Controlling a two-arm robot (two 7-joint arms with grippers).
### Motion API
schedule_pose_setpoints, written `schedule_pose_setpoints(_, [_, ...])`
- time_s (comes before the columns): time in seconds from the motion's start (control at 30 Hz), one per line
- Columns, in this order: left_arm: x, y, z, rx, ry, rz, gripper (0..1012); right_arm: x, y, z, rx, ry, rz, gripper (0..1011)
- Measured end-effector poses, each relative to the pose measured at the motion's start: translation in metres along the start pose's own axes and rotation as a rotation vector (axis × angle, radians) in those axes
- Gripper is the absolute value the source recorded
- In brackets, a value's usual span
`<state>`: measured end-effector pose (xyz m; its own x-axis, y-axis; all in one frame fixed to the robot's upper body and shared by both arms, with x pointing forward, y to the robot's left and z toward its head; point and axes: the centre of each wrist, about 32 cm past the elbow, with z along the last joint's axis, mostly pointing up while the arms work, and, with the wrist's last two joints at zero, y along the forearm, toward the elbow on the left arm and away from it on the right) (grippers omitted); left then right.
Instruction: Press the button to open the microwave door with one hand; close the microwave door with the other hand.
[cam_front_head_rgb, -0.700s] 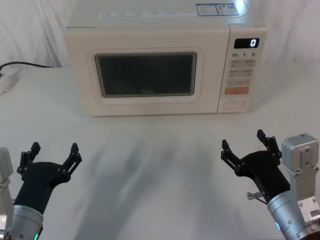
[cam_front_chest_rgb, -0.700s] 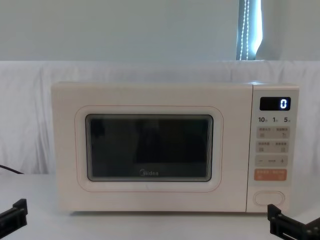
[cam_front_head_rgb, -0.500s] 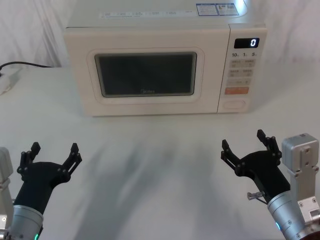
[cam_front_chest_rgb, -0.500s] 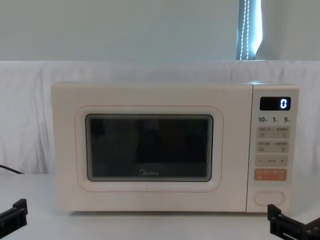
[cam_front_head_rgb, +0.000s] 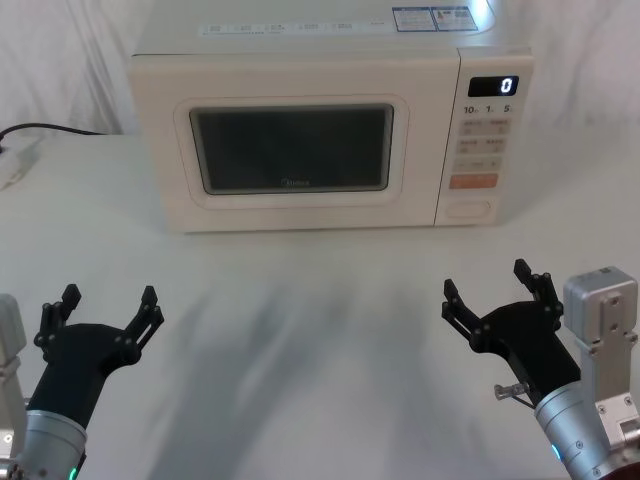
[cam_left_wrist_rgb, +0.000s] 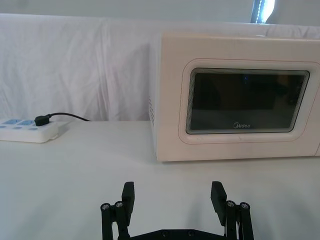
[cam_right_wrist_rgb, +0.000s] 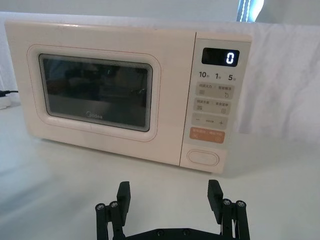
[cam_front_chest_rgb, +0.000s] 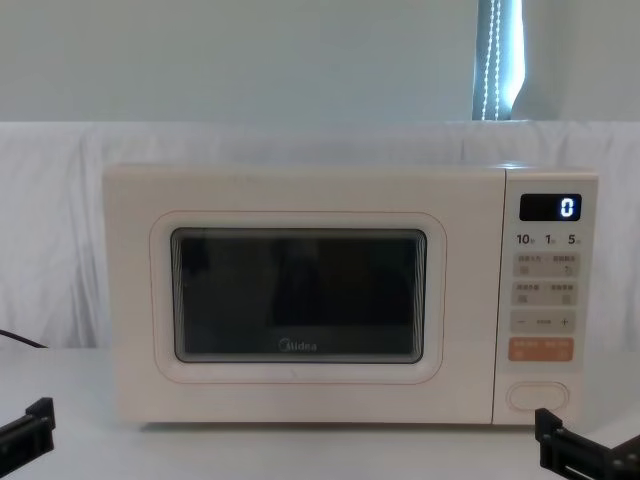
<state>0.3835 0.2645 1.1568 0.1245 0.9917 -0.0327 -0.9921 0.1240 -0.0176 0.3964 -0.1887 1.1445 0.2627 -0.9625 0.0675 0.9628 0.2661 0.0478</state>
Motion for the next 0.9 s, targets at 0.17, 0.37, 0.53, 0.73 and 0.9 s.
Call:
schedule_pose_setpoints(0.17, [0.0, 0.0, 0.0, 0.0, 0.0, 0.0, 1001, 0.0, 0.0, 0.0, 0.0, 0.0, 0.0, 1002])
schedule_pose_setpoints(0.37, [0.0, 0.0, 0.0, 0.0, 0.0, 0.0, 1001, 0.0, 0.0, 0.0, 0.0, 0.0, 0.0, 1001])
schedule_pose_setpoints(0.53, [0.0, 0.0, 0.0, 0.0, 0.0, 0.0, 1001, 0.0, 0.0, 0.0, 0.0, 0.0, 0.0, 1002])
schedule_pose_setpoints(0.73, [0.0, 0.0, 0.0, 0.0, 0.0, 0.0, 1001, 0.0, 0.0, 0.0, 0.0, 0.0, 0.0, 932])
schedule_pose_setpoints(0.9, [0.0, 0.0, 0.0, 0.0, 0.0, 0.0, 1001, 0.0, 0.0, 0.0, 0.0, 0.0, 0.0, 826])
